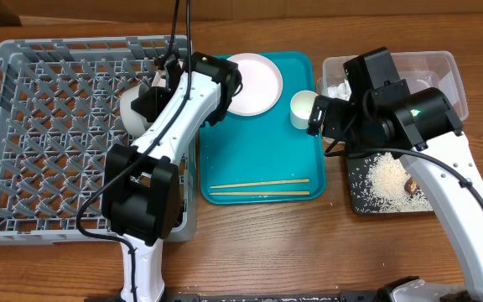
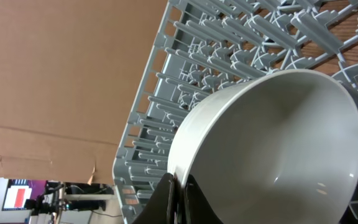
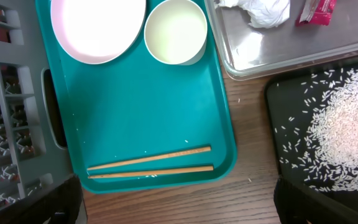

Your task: Sort waste into correct bins and load items into the dishwasher

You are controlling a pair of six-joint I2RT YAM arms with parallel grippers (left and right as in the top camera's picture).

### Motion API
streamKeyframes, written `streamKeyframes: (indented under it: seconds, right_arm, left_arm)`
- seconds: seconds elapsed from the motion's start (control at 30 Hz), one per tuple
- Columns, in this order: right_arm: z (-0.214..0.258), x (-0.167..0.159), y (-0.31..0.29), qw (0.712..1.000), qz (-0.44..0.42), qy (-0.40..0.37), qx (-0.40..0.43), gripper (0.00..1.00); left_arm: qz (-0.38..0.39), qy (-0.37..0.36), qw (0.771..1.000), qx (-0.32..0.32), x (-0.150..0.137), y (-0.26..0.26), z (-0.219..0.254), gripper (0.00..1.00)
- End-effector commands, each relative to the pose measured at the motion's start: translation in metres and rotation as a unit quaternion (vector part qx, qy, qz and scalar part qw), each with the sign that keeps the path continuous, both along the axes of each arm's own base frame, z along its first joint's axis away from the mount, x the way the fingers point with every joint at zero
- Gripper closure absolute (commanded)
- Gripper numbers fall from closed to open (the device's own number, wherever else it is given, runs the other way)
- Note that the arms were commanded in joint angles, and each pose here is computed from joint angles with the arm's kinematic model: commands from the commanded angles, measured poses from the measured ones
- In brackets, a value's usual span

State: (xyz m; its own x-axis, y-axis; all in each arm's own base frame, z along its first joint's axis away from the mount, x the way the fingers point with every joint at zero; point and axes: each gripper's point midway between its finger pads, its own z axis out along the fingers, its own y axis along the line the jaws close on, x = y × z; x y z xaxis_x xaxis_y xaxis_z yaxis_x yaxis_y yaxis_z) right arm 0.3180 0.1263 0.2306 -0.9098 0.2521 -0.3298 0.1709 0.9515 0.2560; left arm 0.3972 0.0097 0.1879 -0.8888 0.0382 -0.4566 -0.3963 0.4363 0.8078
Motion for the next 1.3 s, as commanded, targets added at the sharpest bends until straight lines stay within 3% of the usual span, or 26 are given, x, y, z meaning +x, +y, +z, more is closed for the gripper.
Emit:
streamKeyframes:
  seconds: [0.0,0.4,0.6,0.93,1.0,1.07,1.27]
  right_arm:
    - [0.004,0.002,0.0,1.0,-0.001,-0.01,-0.001,0.0]
    - [0.004,0.002,0.0,1.0,-0.001,-0.01,-0.001,0.0]
    - [0.004,0.002,0.0,1.0,-0.001,-0.01,-0.001,0.0]
    - [0.004,0.002,0.0,1.0,-0.001,-0.01,-0.001,0.0]
    - [0.004,0.002,0.0,1.0,-0.001,-0.01,-0.001,0.0]
    - [0.004,0.002,0.0,1.0,-0.002,-0.01,-0.001,0.0]
    - [0.004,0.002,0.0,1.0,-0.002,-0.01,-0.001,0.0]
  left_arm:
    - [0.028,0.011,0.997,-0.066,-0.007,-0.01,-0.032,0.94]
    - [0.036,0.005,0.994,-0.098,-0.005,-0.016,-0.041,0.92]
    - [0.029,0.028,0.994,-0.104,-0.007,-0.018,-0.045,0.57]
    - [0.001,0.077,0.993,-0.091,-0.007,-0.018,-0.044,0.26]
    - [-0.011,0.09,0.993,-0.082,-0.005,-0.017,-0.042,0.1]
    - [-0.017,0.094,0.993,-0.076,-0.003,-0.016,-0.039,0.02]
    - [-0.03,0.087,0.992,-0.083,0.007,-0.021,-0.024,0.0]
